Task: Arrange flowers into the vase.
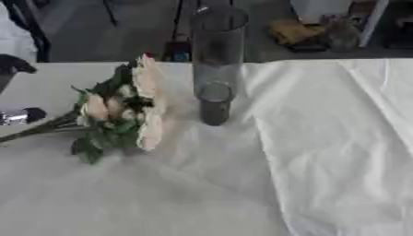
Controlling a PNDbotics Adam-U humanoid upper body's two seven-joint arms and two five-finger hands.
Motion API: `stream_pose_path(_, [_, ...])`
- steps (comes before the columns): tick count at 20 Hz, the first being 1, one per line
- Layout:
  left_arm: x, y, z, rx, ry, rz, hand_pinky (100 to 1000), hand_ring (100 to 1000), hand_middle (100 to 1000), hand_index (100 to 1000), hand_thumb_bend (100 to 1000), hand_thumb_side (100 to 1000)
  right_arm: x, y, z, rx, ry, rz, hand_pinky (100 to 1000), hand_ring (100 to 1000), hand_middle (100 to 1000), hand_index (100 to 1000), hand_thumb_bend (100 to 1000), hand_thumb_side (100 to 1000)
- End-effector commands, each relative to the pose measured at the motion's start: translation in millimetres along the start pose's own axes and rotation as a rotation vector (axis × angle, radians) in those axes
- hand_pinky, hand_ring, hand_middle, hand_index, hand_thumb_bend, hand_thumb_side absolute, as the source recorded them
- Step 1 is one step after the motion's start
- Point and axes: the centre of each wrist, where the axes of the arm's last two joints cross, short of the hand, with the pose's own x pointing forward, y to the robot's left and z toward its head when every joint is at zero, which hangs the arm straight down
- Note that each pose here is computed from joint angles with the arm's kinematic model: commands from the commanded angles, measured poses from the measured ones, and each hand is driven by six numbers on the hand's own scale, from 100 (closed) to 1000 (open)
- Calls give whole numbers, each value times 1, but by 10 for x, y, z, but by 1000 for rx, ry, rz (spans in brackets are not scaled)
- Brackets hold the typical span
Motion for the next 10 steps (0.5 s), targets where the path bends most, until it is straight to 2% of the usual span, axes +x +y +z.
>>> stream_pose_path(1, [-113,41,-68,1,40,-19,824,905,970,1000,535,835,40,13,-85,0,-37,-19,851,860,773,862,100,1000])
stream_pose_path(5, [-165,-31,-198,-24,49,-19,824,905,972,1000,556,818,41,18,-84,0,-36,-22,852,860,773,862,100,1000])
stream_pose_path(10, [-173,-88,-308,-25,46,-5,824,903,967,1000,624,796,43,27,-79,-2,-33,-26,853,861,773,863,100,1000])
